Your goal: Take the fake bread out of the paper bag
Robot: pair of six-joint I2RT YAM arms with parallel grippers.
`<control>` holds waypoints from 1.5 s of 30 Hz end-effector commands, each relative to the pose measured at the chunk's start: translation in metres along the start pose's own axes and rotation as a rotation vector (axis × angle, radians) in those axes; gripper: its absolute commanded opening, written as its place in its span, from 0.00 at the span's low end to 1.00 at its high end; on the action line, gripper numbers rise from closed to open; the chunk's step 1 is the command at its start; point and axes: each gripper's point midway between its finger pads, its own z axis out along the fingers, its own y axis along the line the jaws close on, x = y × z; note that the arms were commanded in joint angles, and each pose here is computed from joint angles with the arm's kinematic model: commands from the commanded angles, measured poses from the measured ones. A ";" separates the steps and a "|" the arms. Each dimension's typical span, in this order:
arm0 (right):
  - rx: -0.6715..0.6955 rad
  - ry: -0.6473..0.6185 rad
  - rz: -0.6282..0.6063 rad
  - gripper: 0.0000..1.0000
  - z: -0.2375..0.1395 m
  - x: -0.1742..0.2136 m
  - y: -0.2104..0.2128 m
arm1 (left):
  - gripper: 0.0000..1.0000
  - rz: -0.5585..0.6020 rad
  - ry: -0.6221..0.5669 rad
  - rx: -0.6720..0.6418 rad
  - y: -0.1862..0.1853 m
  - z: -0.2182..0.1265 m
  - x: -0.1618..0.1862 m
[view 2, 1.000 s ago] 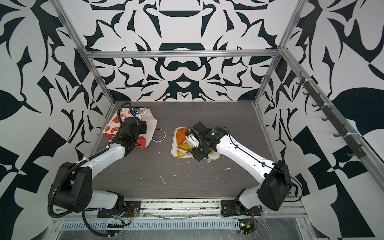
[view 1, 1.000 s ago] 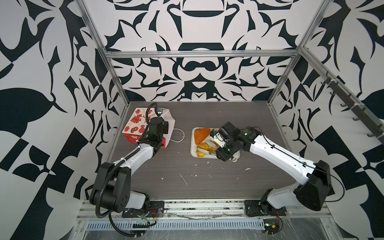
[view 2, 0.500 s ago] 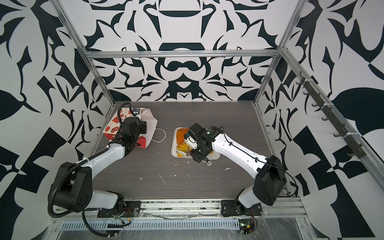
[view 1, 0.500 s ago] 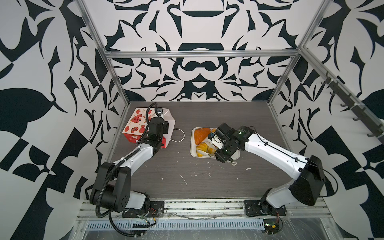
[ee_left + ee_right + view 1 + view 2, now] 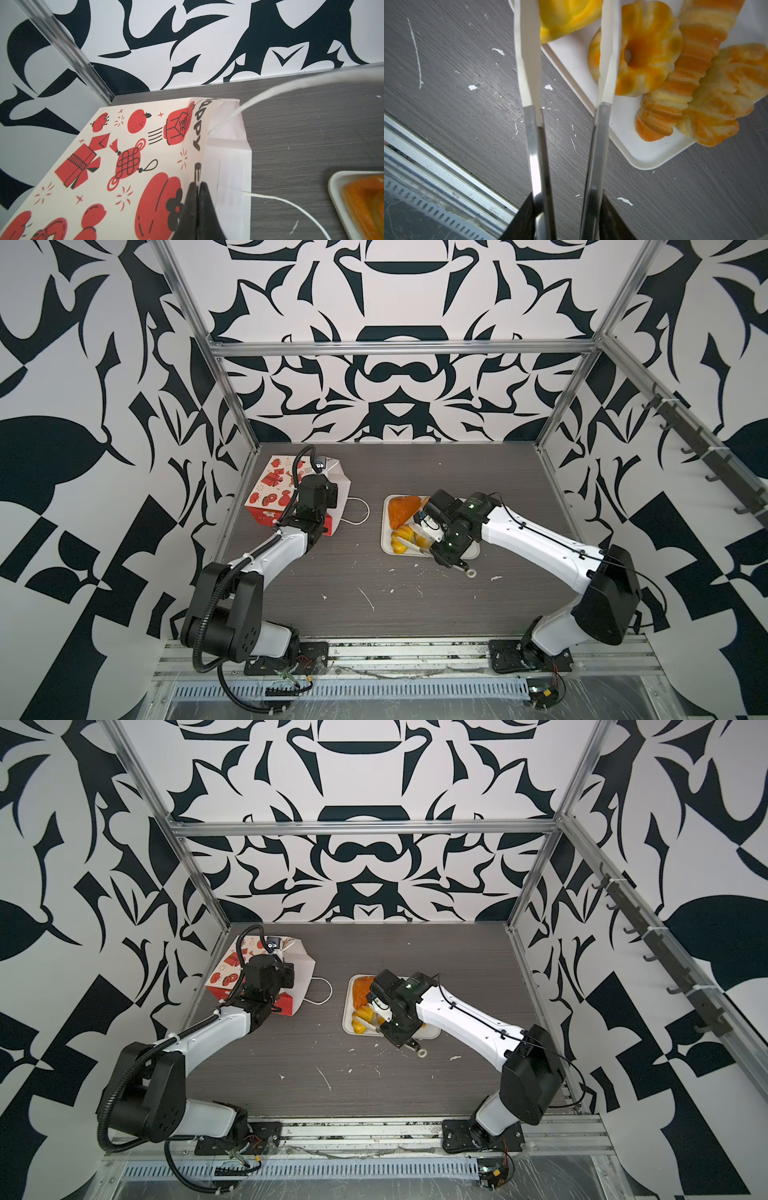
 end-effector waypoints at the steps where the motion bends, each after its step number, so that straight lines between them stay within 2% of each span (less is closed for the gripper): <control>1: 0.004 -0.050 0.000 0.42 -0.021 -0.004 0.001 | 0.00 -0.028 -0.020 0.005 0.000 0.002 -0.006; 22: -0.089 -0.118 0.076 0.23 -0.028 0.004 0.016 | 0.00 -0.034 -0.018 0.009 -0.001 0.002 -0.002; 28: -0.043 -0.142 0.090 0.25 -0.031 0.003 0.008 | 0.00 -0.035 -0.018 0.009 -0.001 0.001 -0.002; 33: 0.016 -0.066 0.142 0.26 -0.023 0.014 -0.008 | 0.00 -0.035 -0.017 0.008 -0.001 0.001 0.000; 36: 0.008 -0.070 0.149 0.26 -0.020 0.016 -0.008 | 0.00 -0.036 -0.016 0.007 -0.001 0.001 0.000; 41: 0.007 -0.062 0.181 0.40 -0.021 0.022 -0.011 | 0.00 -0.035 -0.015 0.007 0.000 0.001 0.001; 45: 0.014 -0.137 0.188 0.42 -0.034 0.018 -0.015 | 0.00 -0.035 -0.013 0.008 -0.001 0.001 0.002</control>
